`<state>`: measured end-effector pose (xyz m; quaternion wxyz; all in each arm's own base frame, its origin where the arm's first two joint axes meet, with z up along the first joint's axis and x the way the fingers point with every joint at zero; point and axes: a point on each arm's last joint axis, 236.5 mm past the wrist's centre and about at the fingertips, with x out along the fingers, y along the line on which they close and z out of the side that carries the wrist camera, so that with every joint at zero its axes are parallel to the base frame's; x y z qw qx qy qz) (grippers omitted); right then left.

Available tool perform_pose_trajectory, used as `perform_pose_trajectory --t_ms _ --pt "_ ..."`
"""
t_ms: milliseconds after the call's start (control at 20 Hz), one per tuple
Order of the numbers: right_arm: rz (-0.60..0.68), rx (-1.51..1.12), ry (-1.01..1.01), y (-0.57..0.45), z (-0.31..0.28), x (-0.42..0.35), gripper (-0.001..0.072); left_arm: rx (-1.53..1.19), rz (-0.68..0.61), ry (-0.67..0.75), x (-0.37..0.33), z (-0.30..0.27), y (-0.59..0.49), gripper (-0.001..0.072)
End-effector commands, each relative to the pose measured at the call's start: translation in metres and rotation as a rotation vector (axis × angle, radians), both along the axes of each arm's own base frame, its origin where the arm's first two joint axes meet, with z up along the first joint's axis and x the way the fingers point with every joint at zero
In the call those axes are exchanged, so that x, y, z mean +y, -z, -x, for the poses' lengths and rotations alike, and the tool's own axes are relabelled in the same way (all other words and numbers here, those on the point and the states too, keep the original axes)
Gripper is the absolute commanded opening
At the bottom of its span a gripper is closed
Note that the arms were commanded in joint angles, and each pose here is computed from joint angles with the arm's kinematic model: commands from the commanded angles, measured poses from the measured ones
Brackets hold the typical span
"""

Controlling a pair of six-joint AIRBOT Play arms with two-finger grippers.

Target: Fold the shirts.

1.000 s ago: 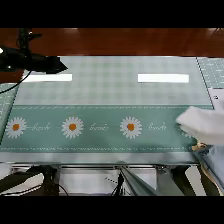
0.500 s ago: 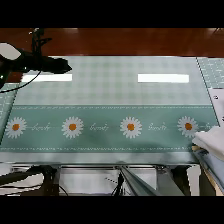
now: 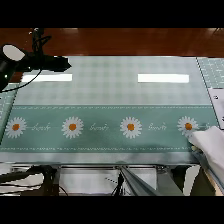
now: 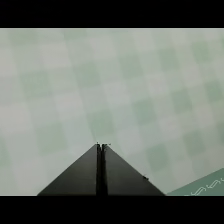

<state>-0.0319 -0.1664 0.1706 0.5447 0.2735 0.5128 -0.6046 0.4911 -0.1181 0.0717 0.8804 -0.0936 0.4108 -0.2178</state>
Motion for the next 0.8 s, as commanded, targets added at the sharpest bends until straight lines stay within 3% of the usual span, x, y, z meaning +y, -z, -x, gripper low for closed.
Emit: perform_pose_trajectory --t_ms 0,200,300,350,450,600,750 --pt "0.047 0.074 -0.005 -0.002 0.016 -0.006 0.0274 -0.005 -0.002 -0.003 0.001 -0.001 0.000 0.0025" --pt "0.141 -0.051 -0.130 -0.005 -0.026 -0.041 0.0276 0.014 0.000 0.012 -0.002 0.004 0.001 0.0025" --pt "0.107 -0.234 -0.267 0.002 -0.086 -0.053 0.0451 0.025 0.001 0.031 -0.004 0.009 -0.002 0.0029" --pt "0.081 -0.344 -0.375 0.003 -0.124 -0.055 0.0490 0.031 0.003 0.051 -0.007 0.012 -0.008 0.0104" --pt "0.054 -0.643 -0.561 -0.011 -0.209 -0.053 0.0490 0.013 0.003 0.085 -0.011 0.012 -0.030 0.0414" --pt "-0.003 -0.955 -0.691 -0.030 -0.306 -0.041 0.0489 -0.051 -0.003 0.150 -0.025 0.013 -0.075 0.0435" --pt "-0.199 -0.877 -0.928 0.013 -0.377 0.018 0.0489 -0.054 -0.131 0.134 -0.024 0.017 -0.095 0.0436"
